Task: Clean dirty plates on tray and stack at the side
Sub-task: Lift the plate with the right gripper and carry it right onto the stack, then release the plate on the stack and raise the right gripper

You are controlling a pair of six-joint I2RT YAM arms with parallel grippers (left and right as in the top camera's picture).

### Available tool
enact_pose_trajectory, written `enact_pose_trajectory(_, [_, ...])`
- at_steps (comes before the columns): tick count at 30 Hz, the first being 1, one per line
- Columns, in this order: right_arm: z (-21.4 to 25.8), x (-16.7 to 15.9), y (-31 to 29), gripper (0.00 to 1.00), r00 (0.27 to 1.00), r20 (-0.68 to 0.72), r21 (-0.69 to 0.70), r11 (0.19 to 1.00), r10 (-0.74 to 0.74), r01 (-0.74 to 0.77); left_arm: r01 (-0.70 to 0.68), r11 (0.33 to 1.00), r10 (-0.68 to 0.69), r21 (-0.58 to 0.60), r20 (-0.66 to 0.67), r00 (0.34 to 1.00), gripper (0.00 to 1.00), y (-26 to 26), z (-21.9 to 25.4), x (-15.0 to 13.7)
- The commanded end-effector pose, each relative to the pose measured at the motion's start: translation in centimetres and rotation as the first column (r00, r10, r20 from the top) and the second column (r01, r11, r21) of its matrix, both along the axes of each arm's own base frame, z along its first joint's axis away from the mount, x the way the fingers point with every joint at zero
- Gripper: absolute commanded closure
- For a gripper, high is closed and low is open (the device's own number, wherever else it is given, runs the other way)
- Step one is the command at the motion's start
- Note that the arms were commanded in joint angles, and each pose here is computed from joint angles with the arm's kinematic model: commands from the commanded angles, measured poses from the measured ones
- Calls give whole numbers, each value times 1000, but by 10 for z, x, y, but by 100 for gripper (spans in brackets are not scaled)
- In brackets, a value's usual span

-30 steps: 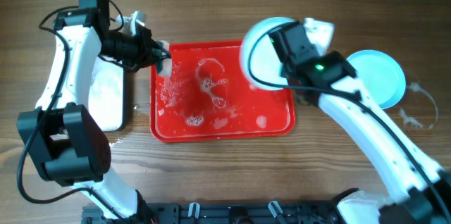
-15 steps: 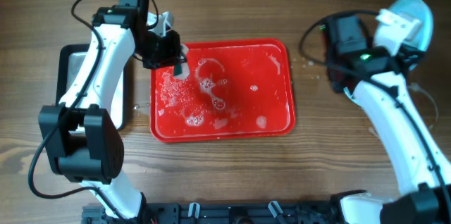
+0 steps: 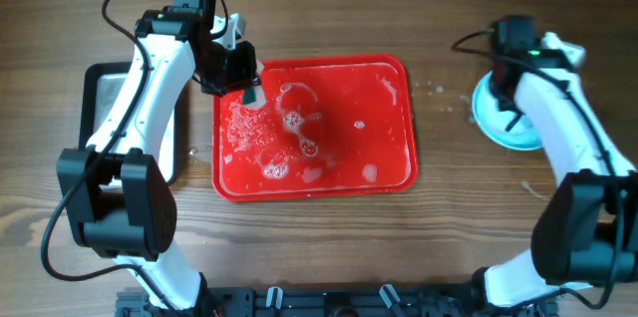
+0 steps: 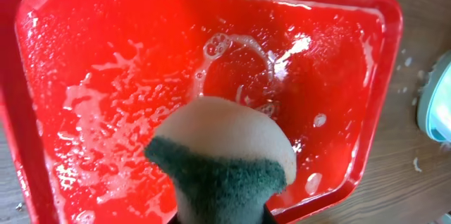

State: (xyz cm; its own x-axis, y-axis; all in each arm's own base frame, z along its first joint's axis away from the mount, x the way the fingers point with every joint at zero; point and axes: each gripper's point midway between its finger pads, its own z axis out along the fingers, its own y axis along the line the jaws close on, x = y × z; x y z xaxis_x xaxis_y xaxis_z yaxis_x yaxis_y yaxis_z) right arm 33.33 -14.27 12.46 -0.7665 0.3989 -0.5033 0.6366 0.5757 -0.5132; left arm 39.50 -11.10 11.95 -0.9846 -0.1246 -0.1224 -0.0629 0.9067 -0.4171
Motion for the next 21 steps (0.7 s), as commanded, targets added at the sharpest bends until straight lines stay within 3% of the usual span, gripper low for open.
enact_pose_trajectory(1, [-36,-4,-1,96,998,36,350,936,-49,33,-11,999,11,33,-2,1000,96,5,0,-1])
enact_pose_trajectory(5, [-45,-3,-16,96,994,96,531,847,-44,-13,-12,999,12,37,-2,1000,96,5,0,-1])
enact_pose_trajectory(13, [-74,-22,-12,95,998,49,555,832,-31,-1,-22,998,22,62,9,1000,96,9,-1,2])
enact_pose_trajectory(14, [-79,-24,-11,83,998,47,557,830,-33,1,-29,996,28,84,12,1000,96,13,-3,3])
enact_pose_trajectory(16, [-83,-26,-8,36,998,47,571,821,-32,-1,-92,990,92,108,7,996,96,23,-3,5])
enact_pose_trajectory(18, [-70,-13,2,25,995,97,621,782,-14,-49,-153,983,151,103,28,988,96,39,9,10])
enact_pose_trajectory(20, [-47,-1,6,23,990,144,638,765,-5,-89,-249,953,246,175,39,969,96,67,13,9])
enact_pose_trajectory(21, [-29,11,14,23,979,199,650,744,34,-158,-360,893,364,269,36,931,96,98,11,4])
